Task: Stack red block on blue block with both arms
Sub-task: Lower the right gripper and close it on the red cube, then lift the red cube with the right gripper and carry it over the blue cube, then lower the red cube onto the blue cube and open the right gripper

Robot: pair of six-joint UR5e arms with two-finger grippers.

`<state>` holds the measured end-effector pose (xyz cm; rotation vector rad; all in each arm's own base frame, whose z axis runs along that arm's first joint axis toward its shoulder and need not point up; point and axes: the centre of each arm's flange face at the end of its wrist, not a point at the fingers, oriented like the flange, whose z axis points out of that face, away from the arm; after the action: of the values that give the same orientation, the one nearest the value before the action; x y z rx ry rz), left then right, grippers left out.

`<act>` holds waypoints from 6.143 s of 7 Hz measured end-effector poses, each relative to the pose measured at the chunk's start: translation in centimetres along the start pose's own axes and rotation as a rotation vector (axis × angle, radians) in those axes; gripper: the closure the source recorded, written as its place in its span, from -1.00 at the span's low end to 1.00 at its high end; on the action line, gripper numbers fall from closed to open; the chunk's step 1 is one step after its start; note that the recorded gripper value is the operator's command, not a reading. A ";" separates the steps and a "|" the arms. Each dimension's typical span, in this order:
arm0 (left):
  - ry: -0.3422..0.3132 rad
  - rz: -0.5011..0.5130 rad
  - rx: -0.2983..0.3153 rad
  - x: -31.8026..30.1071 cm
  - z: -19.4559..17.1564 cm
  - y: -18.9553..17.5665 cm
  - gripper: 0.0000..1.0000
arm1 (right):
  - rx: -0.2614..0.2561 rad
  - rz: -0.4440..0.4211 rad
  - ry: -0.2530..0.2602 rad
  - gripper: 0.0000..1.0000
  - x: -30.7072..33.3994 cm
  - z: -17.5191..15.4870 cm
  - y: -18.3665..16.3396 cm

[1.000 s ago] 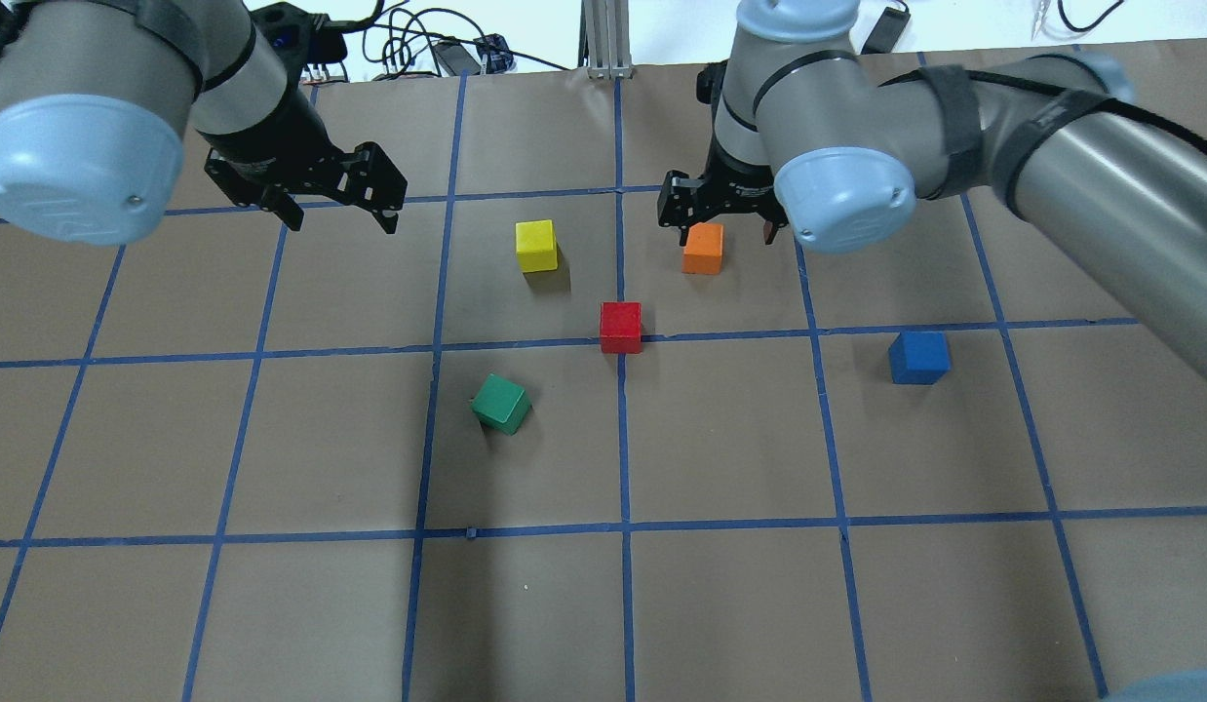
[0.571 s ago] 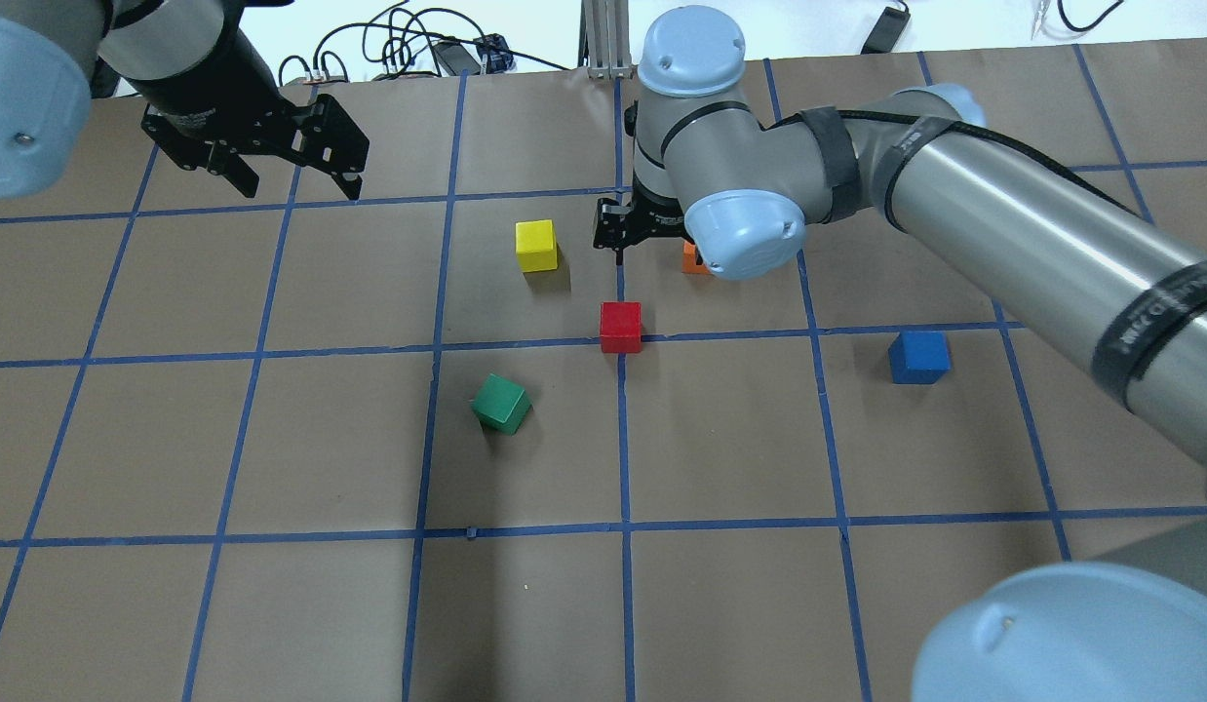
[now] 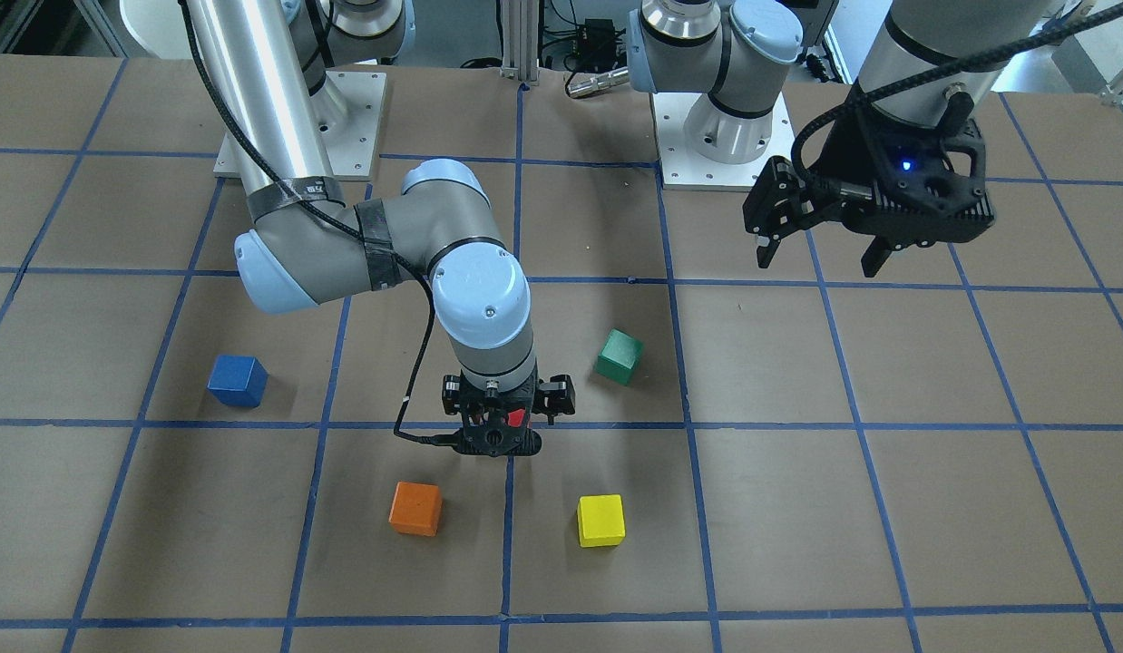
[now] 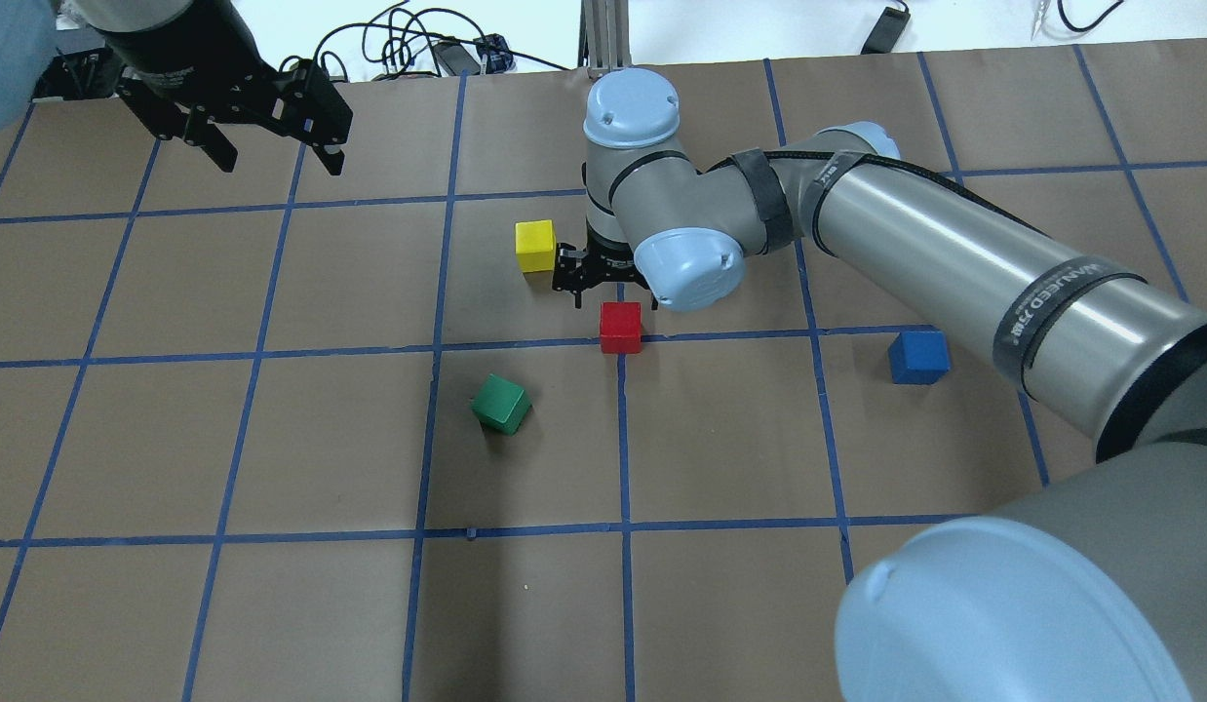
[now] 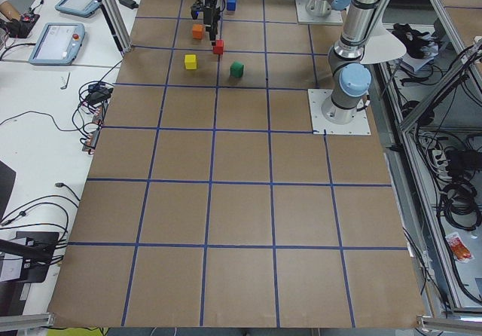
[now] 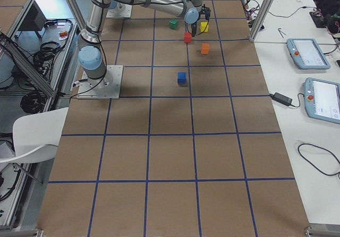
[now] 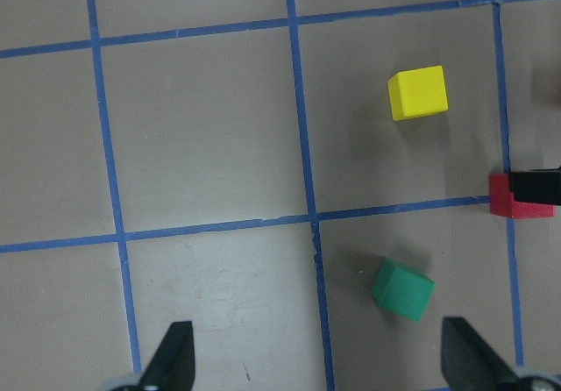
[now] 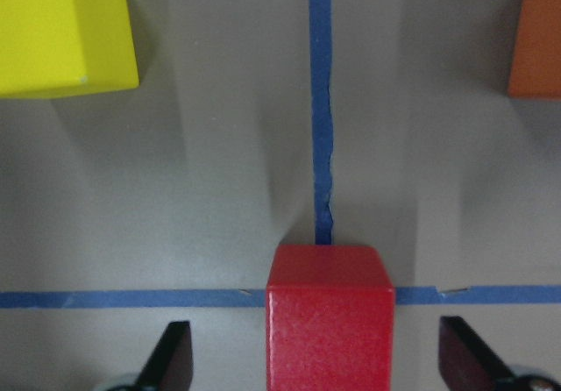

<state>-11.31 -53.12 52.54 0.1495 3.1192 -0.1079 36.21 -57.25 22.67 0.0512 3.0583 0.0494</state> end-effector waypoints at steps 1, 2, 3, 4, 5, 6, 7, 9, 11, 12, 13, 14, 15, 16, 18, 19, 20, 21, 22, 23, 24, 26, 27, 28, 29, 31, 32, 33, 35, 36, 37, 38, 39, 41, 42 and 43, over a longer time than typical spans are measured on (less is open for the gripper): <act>-0.006 0.003 -0.010 0.0 -0.2 0.4 -1.00 | -0.017 0.002 0.001 -1.00 0.0 0.7 0.2; -0.009 0.004 -0.012 0.0 -0.4 0.5 -1.00 | -0.030 0.004 0.004 -0.99 0.1 1.3 0.3; -0.010 0.003 -0.011 0.0 -0.5 0.6 -1.00 | -0.037 0.004 0.007 -0.90 0.2 1.7 0.5; -0.009 0.000 -0.012 0.0 -0.5 0.6 -1.00 | -0.043 0.005 0.010 -0.68 0.3 2.1 0.6; -0.008 -0.001 -0.012 0.1 -0.5 0.6 -1.00 | -0.047 0.005 0.011 -0.24 0.4 2.3 0.7; -0.008 -0.001 -0.013 0.1 -0.5 0.7 -1.00 | -0.051 0.002 0.012 0.38 0.4 2.5 0.8; -0.008 -0.001 -0.020 0.1 -0.5 0.9 -1.00 | -0.052 -0.004 0.013 0.99 0.4 2.6 0.8; -0.007 0.008 -0.043 0.2 0.0 1.8 -1.00 | -0.048 -0.010 0.010 1.00 0.5 2.3 0.6; -0.008 0.010 -0.049 0.2 0.2 2.6 -1.00 | -0.020 0.004 0.006 1.00 1.1 -0.2 -0.2; -0.008 0.011 -0.051 0.2 0.2 2.8 -1.00 | -0.014 0.030 0.008 1.00 2.5 -3.2 -1.1; -0.008 0.011 -0.052 0.2 0.3 2.9 -1.00 | -0.027 0.066 0.013 1.00 5.5 -7.1 -2.2; -0.006 0.011 -0.051 0.3 0.3 2.9 -1.00 | -0.048 0.082 0.018 1.00 9.9 -10.8 -3.3; -0.004 0.011 -0.050 0.3 0.3 2.9 -1.00 | -0.067 0.085 0.018 1.00 14.6 -13.3 -3.7; -0.002 0.011 -0.050 0.3 0.3 2.9 -1.00 | -0.084 0.092 0.029 1.00 18.6 -14.7 -3.5; -0.003 0.011 -0.048 0.3 0.3 2.9 -1.00 | -0.120 0.068 0.092 1.00 24.8 -14.8 -2.1; -0.004 0.011 -0.048 0.3 0.2 2.9 -1.00 | -0.141 0.066 0.102 1.00 27.5 -14.2 -1.2; -0.004 0.011 -0.048 0.3 0.2 2.9 -1.00 | -0.165 0.059 0.100 1.00 29.8 -13.4 -0.4; -0.004 0.010 -0.047 0.3 0.2 2.9 -1.00 | -0.189 0.042 0.090 1.00 31.7 -12.1 0.3; -0.004 0.010 -0.047 0.3 0.2 2.9 -1.00 | -0.192 0.029 0.084 1.00 33.0 -10.8 0.8; -0.004 0.010 -0.047 0.3 0.2 2.9 -1.00 | -0.180 0.010 0.081 1.00 33.7 -9.7 1.1; -0.003 0.010 -0.048 0.3 0.2 2.9 -1.00 | -0.172 -0.002 0.081 1.00 34.1 -8.8 1.4; -0.002 0.006 -0.048 0.3 0.4 2.8 -1.00 | -0.184 -0.005 0.077 1.00 34.3 -7.6 2.1; -0.002 0.004 -0.045 0.3 0.3 2.7 -1.00 | -0.194 -0.005 0.074 1.00 34.4 -7.1 2.3; -0.003 0.002 -0.043 0.2 0.2 2.7 -1.00 | -0.200 -0.004 0.073 1.00 34.4 -6.7 2.5; -0.002 0.000 -0.041 0.2 0.1 2.7 -1.00 | -0.202 -0.003 0.076 1.00 34.5 -6.5 2.7; -0.004 0.001 -0.041 0.2 0.1 2.8 -1.00 | -0.204 -0.015 0.091 1.00 34.9 -6.4 2.8; -0.003 0.001 -0.041 0.3 0.0 2.9 -1.00 | -0.205 -0.016 0.093 1.00 35.1 -6.3 2.8; -0.001 0.001 -0.038 0.3 -0.1 2.8 -1.00 | -0.206 -0.016 0.092 1.00 35.1 -6.2 2.8; 0.001 0.000 -0.041 0.3 0.1 2.8 -1.00 | -0.208 -0.014 0.092 0.95 35.2 -6.0 2.8; 0.001 0.000 -0.042 0.3 0.2 2.8 -1.00 | -0.210 -0.013 0.091 0.88 35.2 -5.9 2.8; 0.001 -0.001 -0.043 0.3 0.2 2.7 -1.00 | -0.211 -0.010 0.090 0.76 35.2 -5.9 2.8; 0.001 -0.002 -0.042 0.3 0.2 2.7 -1.00 | -0.211 -0.009 0.090 0.23 35.2 -5.8 2.8; 0.001 -0.003 -0.043 0.3 0.3 2.6 -1.00 | -0.212 -0.011 0.090 -0.22 35.2 -5.8 2.8; -0.001 -0.004 -0.046 0.3 0.5 2.6 -1.00 | -0.213 -0.009 0.090 -0.52 35.2 -5.7 2.8; -0.003 -0.004 -0.048 0.2 0.5 2.6 -1.00 | -0.214 -0.010 0.090 -0.53 35.2 -5.7 2.8; -0.003 -0.004 -0.048 0.2 0.6 2.6 -1.00 | -0.214 -0.010 0.091 -0.61 35.2 -5.7 2.8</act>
<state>-11.28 -50.60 51.80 0.1418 3.1163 -0.0329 0.77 -53.44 25.58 0.0203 3.1224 0.3879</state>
